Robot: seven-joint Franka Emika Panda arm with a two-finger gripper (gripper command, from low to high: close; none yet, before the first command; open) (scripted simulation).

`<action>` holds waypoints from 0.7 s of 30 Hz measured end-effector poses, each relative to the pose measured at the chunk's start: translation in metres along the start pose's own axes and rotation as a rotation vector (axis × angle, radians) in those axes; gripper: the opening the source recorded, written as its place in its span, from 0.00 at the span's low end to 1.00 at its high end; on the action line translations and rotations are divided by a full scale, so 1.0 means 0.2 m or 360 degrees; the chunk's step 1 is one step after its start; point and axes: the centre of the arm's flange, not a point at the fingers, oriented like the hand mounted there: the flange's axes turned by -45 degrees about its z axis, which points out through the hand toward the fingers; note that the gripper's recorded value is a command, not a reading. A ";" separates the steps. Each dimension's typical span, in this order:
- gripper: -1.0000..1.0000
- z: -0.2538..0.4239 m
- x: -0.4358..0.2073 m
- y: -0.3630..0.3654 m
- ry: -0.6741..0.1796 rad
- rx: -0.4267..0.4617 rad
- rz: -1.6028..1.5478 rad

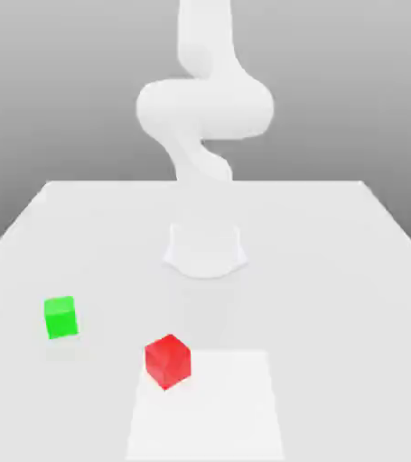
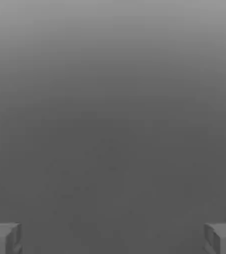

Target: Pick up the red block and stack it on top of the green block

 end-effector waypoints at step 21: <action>0.50 1.73 -1.65 0.16 -0.1086 0.0403 -0.0963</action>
